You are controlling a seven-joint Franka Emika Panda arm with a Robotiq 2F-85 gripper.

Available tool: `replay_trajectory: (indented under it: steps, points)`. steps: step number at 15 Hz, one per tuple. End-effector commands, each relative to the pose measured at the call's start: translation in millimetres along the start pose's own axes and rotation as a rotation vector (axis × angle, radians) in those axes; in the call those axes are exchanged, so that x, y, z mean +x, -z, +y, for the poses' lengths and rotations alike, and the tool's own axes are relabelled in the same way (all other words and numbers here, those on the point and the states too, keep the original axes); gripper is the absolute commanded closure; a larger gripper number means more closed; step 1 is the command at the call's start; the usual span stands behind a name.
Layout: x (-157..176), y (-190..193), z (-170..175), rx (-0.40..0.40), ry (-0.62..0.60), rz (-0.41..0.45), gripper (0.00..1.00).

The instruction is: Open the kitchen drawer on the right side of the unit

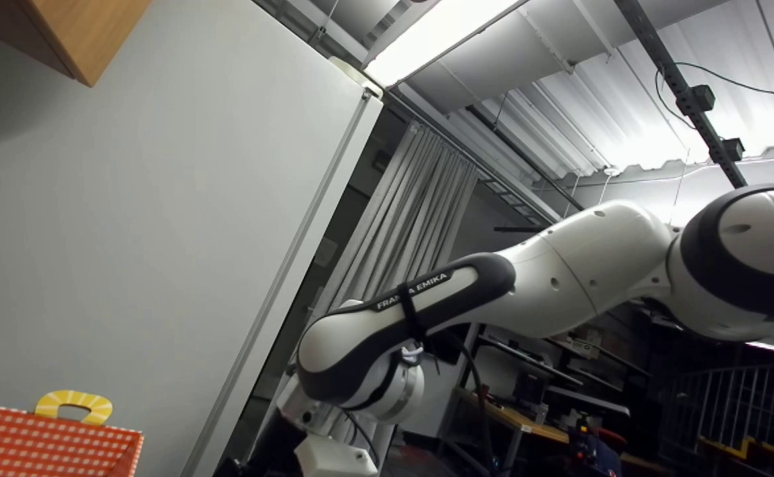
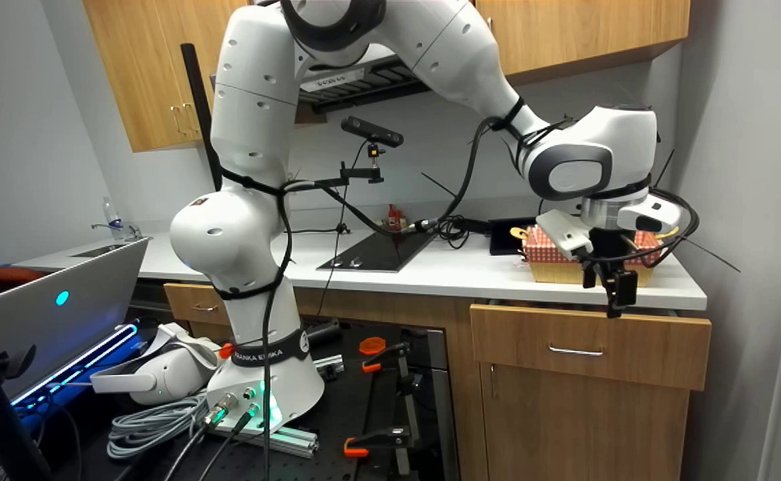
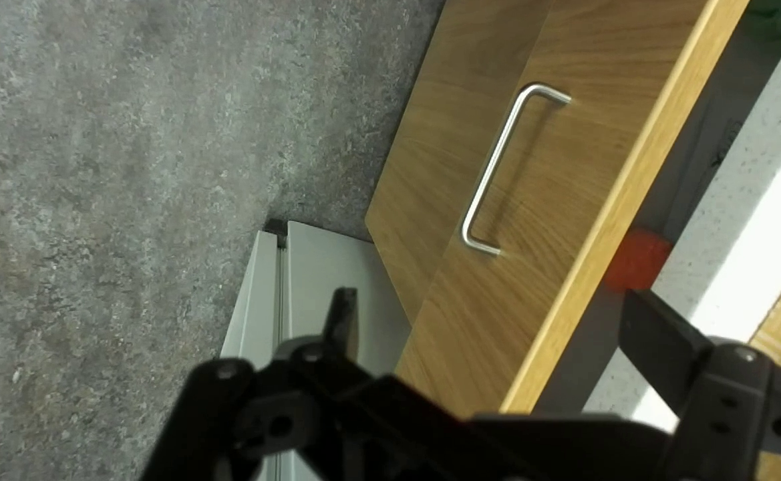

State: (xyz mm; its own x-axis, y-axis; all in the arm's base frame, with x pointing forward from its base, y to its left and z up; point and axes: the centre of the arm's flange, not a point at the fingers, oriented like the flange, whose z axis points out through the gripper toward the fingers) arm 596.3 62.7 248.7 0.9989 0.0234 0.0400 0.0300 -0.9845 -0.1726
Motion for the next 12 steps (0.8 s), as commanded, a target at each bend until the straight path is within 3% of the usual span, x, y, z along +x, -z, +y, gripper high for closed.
replay_trajectory:
  steps: [1,12]
  points:
    - [22,-17,4,0.043,-0.01,0.02,0.0]
    - [42,-49,6,0.114,-0.109,0.064,0.0]
